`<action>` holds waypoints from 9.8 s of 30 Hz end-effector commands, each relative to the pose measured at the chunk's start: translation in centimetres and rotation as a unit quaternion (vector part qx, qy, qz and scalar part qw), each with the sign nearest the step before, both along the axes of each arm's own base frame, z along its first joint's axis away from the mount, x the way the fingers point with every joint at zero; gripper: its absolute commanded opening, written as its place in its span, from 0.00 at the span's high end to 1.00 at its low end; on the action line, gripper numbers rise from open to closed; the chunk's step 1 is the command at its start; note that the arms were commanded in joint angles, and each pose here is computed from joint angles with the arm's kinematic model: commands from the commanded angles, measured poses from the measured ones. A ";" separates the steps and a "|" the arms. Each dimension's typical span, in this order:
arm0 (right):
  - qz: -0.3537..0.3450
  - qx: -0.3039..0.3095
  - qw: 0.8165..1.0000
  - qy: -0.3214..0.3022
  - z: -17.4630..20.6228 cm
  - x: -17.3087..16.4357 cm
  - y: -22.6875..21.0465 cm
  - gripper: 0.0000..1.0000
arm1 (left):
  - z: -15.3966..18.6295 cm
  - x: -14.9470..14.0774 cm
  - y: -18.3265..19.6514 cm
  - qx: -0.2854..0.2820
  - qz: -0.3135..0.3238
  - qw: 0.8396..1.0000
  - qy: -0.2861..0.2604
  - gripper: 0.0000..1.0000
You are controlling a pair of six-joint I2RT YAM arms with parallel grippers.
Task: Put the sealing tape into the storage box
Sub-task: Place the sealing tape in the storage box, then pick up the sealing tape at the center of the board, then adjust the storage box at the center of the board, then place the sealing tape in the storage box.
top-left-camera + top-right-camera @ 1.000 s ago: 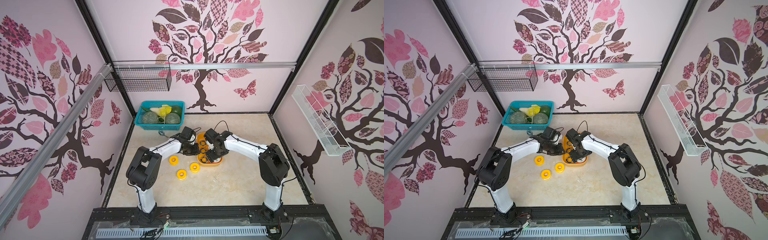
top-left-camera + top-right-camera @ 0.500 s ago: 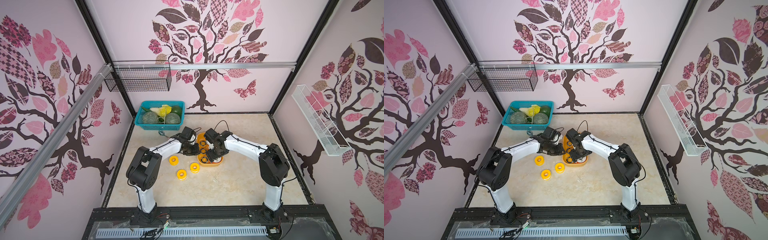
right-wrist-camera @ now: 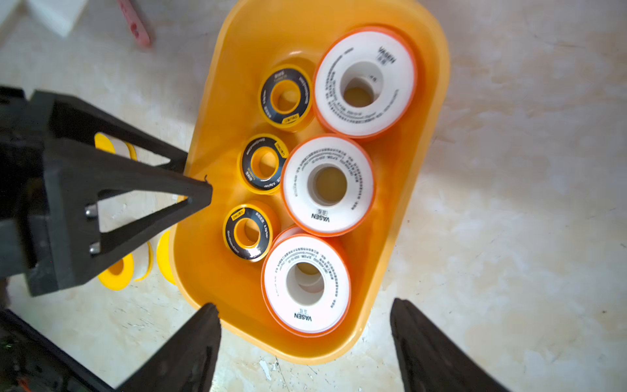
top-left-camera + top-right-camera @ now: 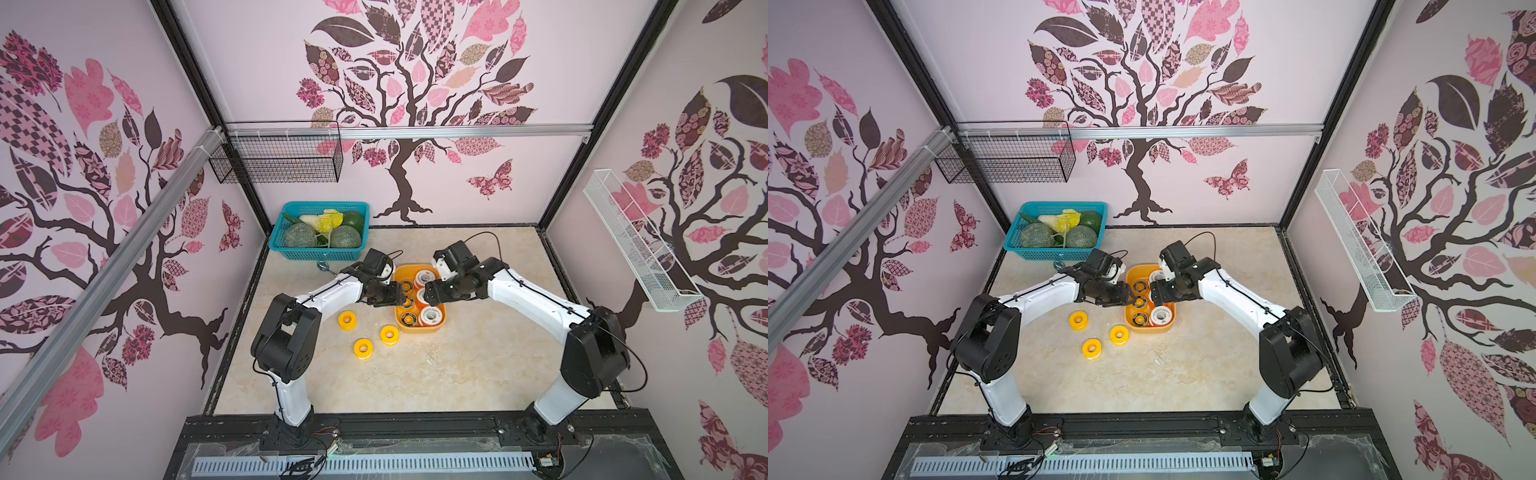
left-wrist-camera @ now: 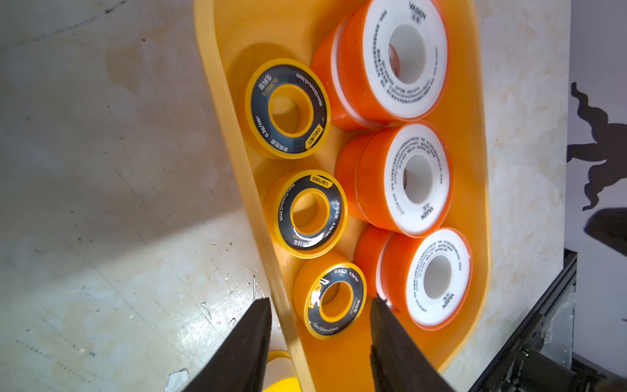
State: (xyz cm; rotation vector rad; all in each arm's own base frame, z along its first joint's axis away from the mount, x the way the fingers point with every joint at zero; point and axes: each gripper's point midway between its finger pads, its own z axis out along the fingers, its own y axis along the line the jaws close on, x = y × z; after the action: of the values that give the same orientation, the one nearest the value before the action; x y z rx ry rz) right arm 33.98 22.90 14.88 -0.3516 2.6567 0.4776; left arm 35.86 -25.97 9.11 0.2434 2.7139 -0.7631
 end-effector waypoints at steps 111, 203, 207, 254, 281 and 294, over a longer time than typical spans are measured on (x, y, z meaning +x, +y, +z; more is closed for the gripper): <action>-0.091 0.056 0.990 0.089 -6.8 4.5 -3.2 0.43 | -2.1 -0.8 14.3 0.228 0.188 0.955 -0.018 0.43; -0.082 0.083 0.985 0.125 -7.0 0.5 -1.2 0.86 | 0.4 9.3 -2.5 0.225 0.007 0.972 -0.067 0.44; -0.082 0.082 0.985 0.125 -7.1 0.5 -1.2 0.86 | -0.1 9.3 -2.5 0.229 0.005 0.971 -0.063 0.44; -0.077 0.080 0.985 0.131 -7.2 0.2 -1.2 0.86 | -0.8 9.6 -3.0 0.222 0.006 0.973 -0.056 0.37; -0.078 0.082 0.986 0.126 -6.9 0.3 -1.2 0.86 | 4.2 9.7 -3.3 0.182 0.009 0.977 -0.110 0.32; -0.085 0.064 0.989 0.101 -5.8 1.1 -1.9 0.87 | 10.3 5.9 1.3 0.174 0.052 0.967 -0.178 0.31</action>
State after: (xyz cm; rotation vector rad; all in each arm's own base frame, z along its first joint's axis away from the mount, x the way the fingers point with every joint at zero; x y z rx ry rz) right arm 34.69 20.92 6.71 -0.0006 2.8530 0.6677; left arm 42.26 -26.04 19.22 0.3024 2.4899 -0.2254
